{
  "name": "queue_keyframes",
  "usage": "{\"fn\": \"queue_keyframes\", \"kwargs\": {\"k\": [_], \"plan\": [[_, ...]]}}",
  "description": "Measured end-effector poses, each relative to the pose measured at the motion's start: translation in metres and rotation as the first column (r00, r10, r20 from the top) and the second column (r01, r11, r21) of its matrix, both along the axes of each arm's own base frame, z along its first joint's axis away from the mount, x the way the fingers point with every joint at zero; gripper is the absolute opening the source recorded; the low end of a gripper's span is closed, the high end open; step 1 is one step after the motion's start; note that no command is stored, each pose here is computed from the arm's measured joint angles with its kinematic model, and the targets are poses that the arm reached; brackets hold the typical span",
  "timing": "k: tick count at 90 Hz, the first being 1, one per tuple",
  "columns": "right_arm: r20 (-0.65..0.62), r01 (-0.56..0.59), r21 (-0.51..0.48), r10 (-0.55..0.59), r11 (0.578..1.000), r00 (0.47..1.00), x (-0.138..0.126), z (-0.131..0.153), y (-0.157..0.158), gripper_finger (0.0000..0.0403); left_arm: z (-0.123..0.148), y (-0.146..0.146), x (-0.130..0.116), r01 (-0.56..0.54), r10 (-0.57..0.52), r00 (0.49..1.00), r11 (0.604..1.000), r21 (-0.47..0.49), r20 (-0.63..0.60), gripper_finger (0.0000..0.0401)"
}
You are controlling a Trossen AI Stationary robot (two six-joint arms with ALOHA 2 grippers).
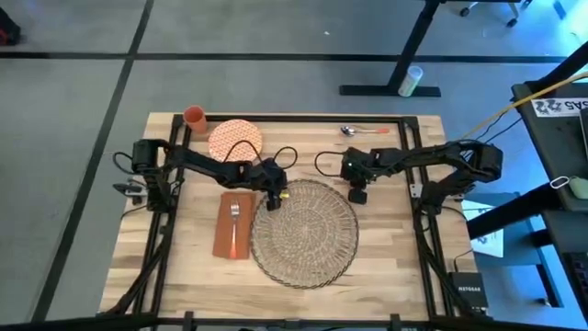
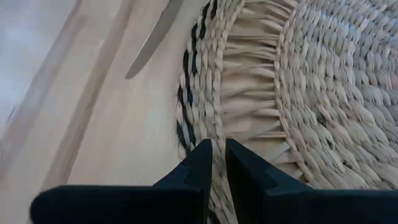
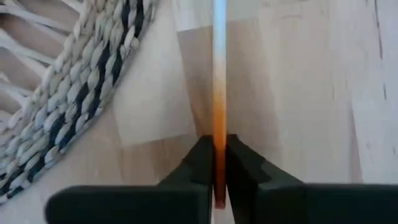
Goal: Set table place
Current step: Put the orange table knife to the right of the brown table mat
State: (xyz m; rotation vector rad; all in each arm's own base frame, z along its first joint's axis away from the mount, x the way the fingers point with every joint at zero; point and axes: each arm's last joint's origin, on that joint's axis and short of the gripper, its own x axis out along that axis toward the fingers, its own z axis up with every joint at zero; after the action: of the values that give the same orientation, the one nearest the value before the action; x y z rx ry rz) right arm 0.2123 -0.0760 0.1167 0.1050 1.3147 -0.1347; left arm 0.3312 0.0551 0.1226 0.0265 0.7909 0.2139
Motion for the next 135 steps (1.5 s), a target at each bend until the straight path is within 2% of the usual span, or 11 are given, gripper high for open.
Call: {"fn": "queue_keyframes", "kwargs": {"k": [17, 47, 65, 89, 119, 135], "plan": [[0.024, -0.01, 0.017, 0.01, 1.0, 1.0, 0.001, 0.0, 0.0, 0.0002, 0.0, 0.0, 0.0, -0.003, 0.003, 1.0, 1.0, -0.002, -0.002, 0.0002], [0.087, -0.003, 0.054, -0.002, 0.999, 0.996, -0.001, 0.011, 0.005, 0.0001, 0.001, -0.003, 0.001, -0.022, 0.023, 1.0, 0.999, -0.028, 0.02, 0.0001], [0.095, -0.01, 0.1, 0.0, 0.995, 0.995, -0.008, 0.026, 0.022, 0.0, 0.007, -0.017, 0.005, -0.006, 0.008, 0.998, 0.999, -0.032, 0.057, 0.0001], [0.111, -0.01, 0.178, -0.01, 0.984, 0.994, -0.016, 0.045, 0.052, 0.0, 0.031, -0.036, 0.009, 0.002, -0.003, 0.991, 1.0, 0.008, 0.131, 0.0001], [0.102, 0.083, 0.287, -0.116, 0.954, 0.988, -0.041, 0.072, 0.092, 0.0, 0.05, -0.054, 0.005, -0.02, 0.012, 0.981, 0.999, 0.037, 0.193, 0.0001], [0.118, 0.129, 0.355, -0.182, 0.926, 0.976, -0.044, 0.079, 0.115, 0.0, 0.05, -0.057, 0.005, -0.043, 0.041, 0.978, 0.999, 0.008, 0.203, 0.0001]]}}
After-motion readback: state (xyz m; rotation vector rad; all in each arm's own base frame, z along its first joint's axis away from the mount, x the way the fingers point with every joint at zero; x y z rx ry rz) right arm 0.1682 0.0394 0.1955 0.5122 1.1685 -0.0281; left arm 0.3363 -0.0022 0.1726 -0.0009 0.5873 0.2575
